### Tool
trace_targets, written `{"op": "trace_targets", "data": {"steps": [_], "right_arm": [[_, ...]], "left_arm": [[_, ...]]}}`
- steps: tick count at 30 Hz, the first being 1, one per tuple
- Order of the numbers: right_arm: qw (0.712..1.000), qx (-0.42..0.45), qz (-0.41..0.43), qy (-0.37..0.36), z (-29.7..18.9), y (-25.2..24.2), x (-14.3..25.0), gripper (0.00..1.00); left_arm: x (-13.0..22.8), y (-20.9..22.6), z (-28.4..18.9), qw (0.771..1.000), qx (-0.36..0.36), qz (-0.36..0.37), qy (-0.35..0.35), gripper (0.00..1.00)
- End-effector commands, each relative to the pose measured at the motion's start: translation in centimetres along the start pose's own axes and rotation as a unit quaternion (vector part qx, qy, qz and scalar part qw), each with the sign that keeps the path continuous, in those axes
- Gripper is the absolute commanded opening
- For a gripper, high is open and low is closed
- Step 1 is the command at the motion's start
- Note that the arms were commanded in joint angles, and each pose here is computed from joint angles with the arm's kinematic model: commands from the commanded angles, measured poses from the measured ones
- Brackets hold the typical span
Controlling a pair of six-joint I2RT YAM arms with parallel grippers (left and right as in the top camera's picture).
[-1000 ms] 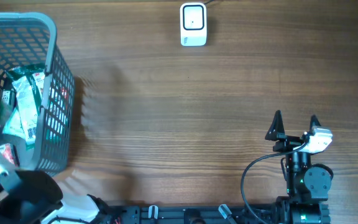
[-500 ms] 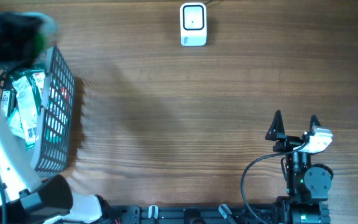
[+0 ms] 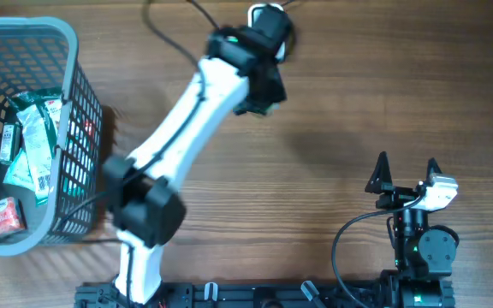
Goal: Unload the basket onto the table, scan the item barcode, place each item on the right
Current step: 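Carry the jar to the table center and release it, then reach the left gripper into the basket and grasp the green glove pack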
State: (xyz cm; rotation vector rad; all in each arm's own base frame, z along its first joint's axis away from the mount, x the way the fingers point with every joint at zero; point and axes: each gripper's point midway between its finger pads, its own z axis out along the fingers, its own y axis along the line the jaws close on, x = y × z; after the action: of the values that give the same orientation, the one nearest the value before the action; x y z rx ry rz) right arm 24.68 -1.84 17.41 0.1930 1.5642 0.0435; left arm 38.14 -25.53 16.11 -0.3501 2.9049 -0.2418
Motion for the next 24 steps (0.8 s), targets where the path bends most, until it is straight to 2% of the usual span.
{"op": "trace_targets", "data": {"steps": [1,5,8,9,10,12,14,16,18,20,22,24], "right_arm": [[1.0,-0.007,-0.009,-0.002,0.0,0.2,-0.1,1.0],[1.0,-0.007,-0.008,-0.002,0.0,0.2,-0.1,1.0],[1.0,-0.007,-0.009,-0.002,0.0,0.2,-0.1,1.0],[1.0,-0.007,-0.008,-0.002,0.0,0.2,-0.1,0.99],[1.0,-0.007,-0.008,-0.002,0.0,0.2,-0.1,1.0],[1.0,-0.007,-0.009,-0.002,0.0,0.2,-0.1,1.0],[1.0,-0.007,-0.008,-0.002,0.0,0.2,-0.1,1.0],[1.0,-0.007,-0.008,-0.002,0.0,0.2,-0.1,1.0],[1.0,-0.007,-0.008,-0.002,0.0,0.2,-0.1,1.0],[1.0,-0.007,-0.008,-0.002,0.0,0.2,-0.1,1.0],[1.0,-0.007,-0.008,-0.002,0.0,0.2,-0.1,1.0],[1.0,-0.007,-0.008,-0.002,0.0,0.2,-0.1,1.0]], "left_arm": [[1.4,-1.0,5.0,0.999,-0.036,0.021,0.023,0.59],[5.7,-3.1,9.8,0.992,-0.017,0.034,0.117,0.58],[6.9,-3.9,10.6,0.991,-0.015,0.047,0.125,0.68],[7.0,-4.1,10.4,0.991,-0.013,0.054,0.123,0.77],[6.8,-4.3,9.7,0.991,-0.007,0.065,0.115,1.0],[5.0,-4.2,7.1,0.995,-0.003,0.064,0.081,1.0],[1.4,-4.3,1.2,0.997,0.03,0.072,0.027,1.0],[-2.9,-2.5,-5.5,0.996,0.035,0.053,-0.058,1.0],[-8.0,3.0,-15.6,0.983,0.026,-0.011,-0.183,1.0],[-10.8,9.9,-23.1,0.957,0.012,-0.086,-0.276,1.0],[-11.9,18.0,-28.0,0.93,-0.011,-0.174,-0.324,1.0],[-12.1,24.8,-30.1,0.909,-0.028,-0.246,-0.335,1.0]]}}
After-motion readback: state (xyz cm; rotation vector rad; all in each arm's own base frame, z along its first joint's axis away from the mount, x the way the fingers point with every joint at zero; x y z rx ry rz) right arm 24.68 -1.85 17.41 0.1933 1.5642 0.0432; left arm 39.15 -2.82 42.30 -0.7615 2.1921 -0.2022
